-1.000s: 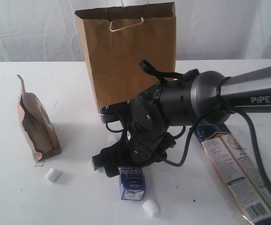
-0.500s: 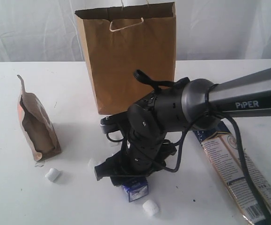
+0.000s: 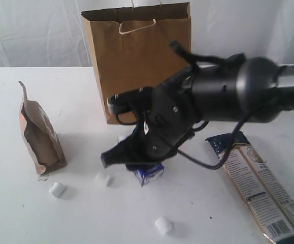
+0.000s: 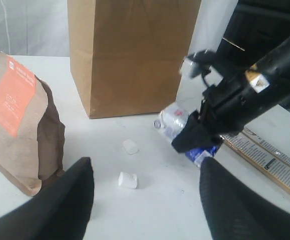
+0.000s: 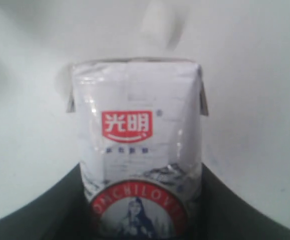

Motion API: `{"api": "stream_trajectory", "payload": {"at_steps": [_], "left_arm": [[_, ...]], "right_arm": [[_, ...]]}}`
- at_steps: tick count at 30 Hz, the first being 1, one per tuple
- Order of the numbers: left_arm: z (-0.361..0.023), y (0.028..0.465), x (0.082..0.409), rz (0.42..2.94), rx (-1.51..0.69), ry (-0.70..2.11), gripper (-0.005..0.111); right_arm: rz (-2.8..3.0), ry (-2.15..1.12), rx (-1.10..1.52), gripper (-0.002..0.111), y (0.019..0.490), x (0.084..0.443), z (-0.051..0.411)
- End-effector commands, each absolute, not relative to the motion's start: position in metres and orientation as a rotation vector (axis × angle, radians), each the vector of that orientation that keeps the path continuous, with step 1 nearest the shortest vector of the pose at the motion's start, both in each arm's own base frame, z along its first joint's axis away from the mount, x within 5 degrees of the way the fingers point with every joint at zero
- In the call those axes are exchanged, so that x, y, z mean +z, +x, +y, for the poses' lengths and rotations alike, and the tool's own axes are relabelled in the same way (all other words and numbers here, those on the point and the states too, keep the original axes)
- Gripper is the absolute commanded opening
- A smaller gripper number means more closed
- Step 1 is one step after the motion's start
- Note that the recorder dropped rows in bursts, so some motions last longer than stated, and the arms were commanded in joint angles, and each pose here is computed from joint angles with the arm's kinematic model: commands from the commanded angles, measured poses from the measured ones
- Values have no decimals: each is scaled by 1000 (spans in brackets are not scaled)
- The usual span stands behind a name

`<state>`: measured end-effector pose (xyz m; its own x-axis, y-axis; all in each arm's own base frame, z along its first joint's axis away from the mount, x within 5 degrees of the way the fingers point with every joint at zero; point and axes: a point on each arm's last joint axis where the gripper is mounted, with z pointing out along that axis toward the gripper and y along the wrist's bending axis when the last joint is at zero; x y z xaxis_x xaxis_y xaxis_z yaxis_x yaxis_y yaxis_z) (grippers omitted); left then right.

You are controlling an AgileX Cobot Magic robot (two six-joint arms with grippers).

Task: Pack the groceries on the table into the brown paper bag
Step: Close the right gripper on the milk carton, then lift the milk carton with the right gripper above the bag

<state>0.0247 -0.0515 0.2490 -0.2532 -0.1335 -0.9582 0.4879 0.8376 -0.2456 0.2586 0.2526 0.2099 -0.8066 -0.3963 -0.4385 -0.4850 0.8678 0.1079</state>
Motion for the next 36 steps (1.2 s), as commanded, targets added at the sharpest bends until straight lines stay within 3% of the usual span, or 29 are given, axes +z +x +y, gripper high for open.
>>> {"api": "stream_trajectory", "payload": {"at_steps": [1, 16, 25, 29, 36], "left_arm": [[-53, 23, 251, 1726, -617, 286, 64], [-53, 23, 251, 1726, -617, 286, 64], [-53, 23, 251, 1726, -617, 286, 64], [-53, 23, 251, 1726, -617, 286, 64], [-53, 23, 251, 1726, -617, 286, 64]], "right_arm": [[2453, -553, 333, 0, 263, 263, 229], [1999, -257, 290, 0, 265, 379, 125], [1686, 37, 304, 0, 301, 404, 57], [1535, 34, 347, 0, 322, 402, 55], [1315, -270, 511, 0, 350, 379, 86]]}}
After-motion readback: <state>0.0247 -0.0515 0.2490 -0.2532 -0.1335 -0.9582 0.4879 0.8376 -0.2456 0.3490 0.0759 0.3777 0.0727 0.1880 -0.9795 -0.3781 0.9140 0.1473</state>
